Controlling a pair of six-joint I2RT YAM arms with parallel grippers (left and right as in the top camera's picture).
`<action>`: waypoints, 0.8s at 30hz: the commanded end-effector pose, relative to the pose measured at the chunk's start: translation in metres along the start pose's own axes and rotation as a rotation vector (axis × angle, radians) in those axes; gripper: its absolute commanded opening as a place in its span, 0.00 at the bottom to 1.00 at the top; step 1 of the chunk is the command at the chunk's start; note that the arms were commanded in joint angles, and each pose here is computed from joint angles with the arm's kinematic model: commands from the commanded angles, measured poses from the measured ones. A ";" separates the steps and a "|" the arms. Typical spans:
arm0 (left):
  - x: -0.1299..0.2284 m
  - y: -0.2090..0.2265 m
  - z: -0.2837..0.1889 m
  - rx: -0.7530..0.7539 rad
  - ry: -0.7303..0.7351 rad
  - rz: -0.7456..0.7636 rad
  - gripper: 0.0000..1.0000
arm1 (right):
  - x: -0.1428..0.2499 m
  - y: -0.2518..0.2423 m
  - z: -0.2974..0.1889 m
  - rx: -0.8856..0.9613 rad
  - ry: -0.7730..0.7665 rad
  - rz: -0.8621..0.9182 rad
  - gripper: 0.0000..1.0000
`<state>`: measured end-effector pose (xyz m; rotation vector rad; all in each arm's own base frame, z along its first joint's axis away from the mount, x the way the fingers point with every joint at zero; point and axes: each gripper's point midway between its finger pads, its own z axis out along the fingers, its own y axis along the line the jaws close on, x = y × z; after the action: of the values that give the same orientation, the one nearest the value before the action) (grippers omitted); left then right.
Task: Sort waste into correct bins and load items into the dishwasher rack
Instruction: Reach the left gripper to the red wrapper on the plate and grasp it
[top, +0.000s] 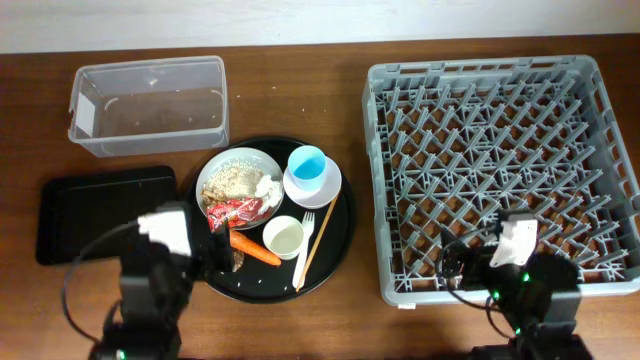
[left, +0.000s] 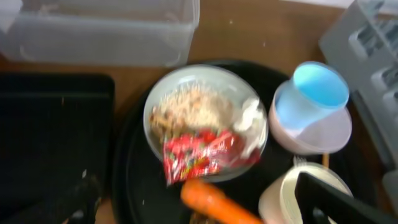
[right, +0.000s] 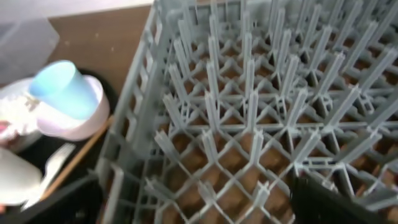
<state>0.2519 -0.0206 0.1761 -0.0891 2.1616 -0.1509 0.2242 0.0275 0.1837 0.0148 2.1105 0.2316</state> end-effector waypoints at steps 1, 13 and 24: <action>-0.027 -0.007 0.000 -0.002 0.131 -0.007 0.99 | -0.008 0.006 -0.007 -0.001 0.159 0.031 0.99; -0.024 -0.032 0.140 0.032 0.425 0.014 0.99 | 0.006 0.001 0.014 0.037 0.486 0.085 0.99; 0.035 -0.079 0.192 0.109 0.534 0.102 0.12 | 0.016 -0.002 0.022 0.043 0.545 0.095 0.99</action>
<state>0.3953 -0.1082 0.0548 0.1042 2.6611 -0.2362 0.2319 0.0301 0.1528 0.0856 2.6785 0.2676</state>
